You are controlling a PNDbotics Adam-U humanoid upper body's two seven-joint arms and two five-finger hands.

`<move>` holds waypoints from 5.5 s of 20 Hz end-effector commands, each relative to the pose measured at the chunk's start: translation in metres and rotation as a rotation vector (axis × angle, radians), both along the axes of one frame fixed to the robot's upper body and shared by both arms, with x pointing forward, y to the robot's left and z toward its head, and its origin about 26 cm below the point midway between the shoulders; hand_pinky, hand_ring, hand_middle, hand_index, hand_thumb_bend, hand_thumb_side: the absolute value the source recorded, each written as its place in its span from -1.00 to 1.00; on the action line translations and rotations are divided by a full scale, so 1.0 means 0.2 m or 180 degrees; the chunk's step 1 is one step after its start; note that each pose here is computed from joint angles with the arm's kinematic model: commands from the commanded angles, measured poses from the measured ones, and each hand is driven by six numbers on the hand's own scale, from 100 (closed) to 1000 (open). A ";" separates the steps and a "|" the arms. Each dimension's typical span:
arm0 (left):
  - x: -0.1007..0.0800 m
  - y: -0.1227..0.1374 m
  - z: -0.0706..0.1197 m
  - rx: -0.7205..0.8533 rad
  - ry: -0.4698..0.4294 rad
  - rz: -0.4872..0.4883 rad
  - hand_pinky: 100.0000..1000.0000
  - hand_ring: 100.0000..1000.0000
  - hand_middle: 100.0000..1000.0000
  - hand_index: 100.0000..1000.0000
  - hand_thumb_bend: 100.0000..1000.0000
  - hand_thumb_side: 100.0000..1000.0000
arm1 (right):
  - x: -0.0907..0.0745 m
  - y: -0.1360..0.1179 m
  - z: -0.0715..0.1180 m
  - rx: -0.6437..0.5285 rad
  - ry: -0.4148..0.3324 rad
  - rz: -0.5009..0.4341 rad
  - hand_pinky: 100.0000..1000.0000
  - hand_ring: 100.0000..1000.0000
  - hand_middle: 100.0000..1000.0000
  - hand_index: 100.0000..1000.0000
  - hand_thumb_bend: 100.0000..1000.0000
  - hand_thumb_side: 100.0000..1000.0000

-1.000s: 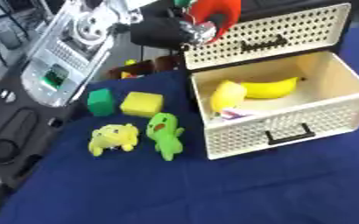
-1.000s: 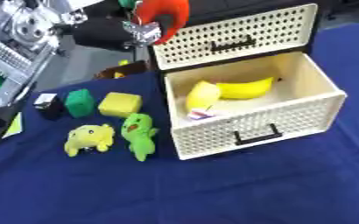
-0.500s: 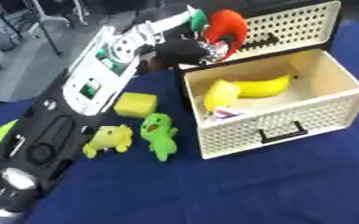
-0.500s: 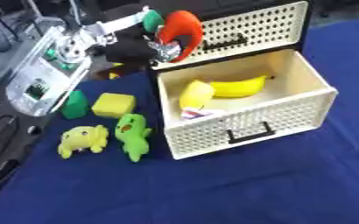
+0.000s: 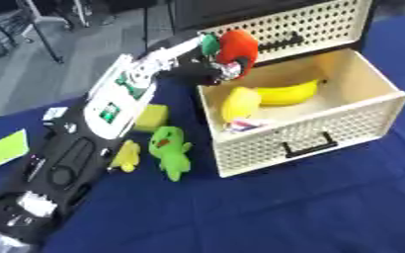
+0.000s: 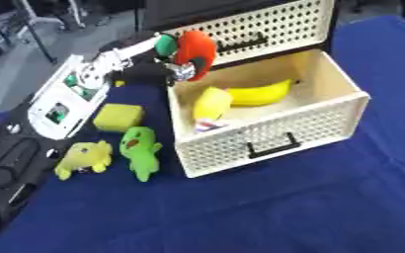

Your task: Pick up objects from table and place into drawer.

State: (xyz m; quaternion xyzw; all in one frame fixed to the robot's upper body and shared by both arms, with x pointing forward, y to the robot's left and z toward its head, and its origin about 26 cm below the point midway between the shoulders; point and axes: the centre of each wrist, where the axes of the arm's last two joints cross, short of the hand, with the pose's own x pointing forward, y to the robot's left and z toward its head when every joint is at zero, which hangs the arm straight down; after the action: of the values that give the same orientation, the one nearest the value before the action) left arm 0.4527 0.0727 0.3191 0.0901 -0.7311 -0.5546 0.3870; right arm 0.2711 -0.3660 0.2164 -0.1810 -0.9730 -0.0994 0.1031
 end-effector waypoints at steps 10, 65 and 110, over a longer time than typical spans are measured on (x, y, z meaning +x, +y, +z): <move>0.07 0.06 0.00 -0.0130 -0.0224 -0.0325 -0.42 0.32 0.52 1.00 0.15 0.90 | 0.00 0.01 0.05 -0.0018 -0.0095 0.0032 -0.11 -0.13 -0.32 0.45 -1.00 0.60; -0.71 0.88 -0.10 -0.3911 -0.3019 0.0933 -0.35 0.05 0.09 0.48 -0.40 0.49 | -0.35 0.00 -0.60 -0.4345 0.1032 -0.0552 -0.13 0.00 -0.02 0.42 -1.00 0.71; -0.71 0.92 -0.34 -0.3746 -0.2215 0.1346 -0.42 -0.03 0.04 0.42 -0.57 0.59 | -0.33 -0.21 -0.32 -0.5670 0.1848 -0.0765 -0.21 0.07 0.21 0.52 -1.00 1.00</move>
State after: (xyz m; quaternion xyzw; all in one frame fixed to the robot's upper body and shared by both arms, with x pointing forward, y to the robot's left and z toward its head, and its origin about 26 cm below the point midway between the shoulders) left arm 0.3138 0.2533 0.2433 0.1762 -0.9544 0.0803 0.2271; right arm 0.2042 -0.4053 0.1436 -0.3121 -0.6098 0.7101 0.1626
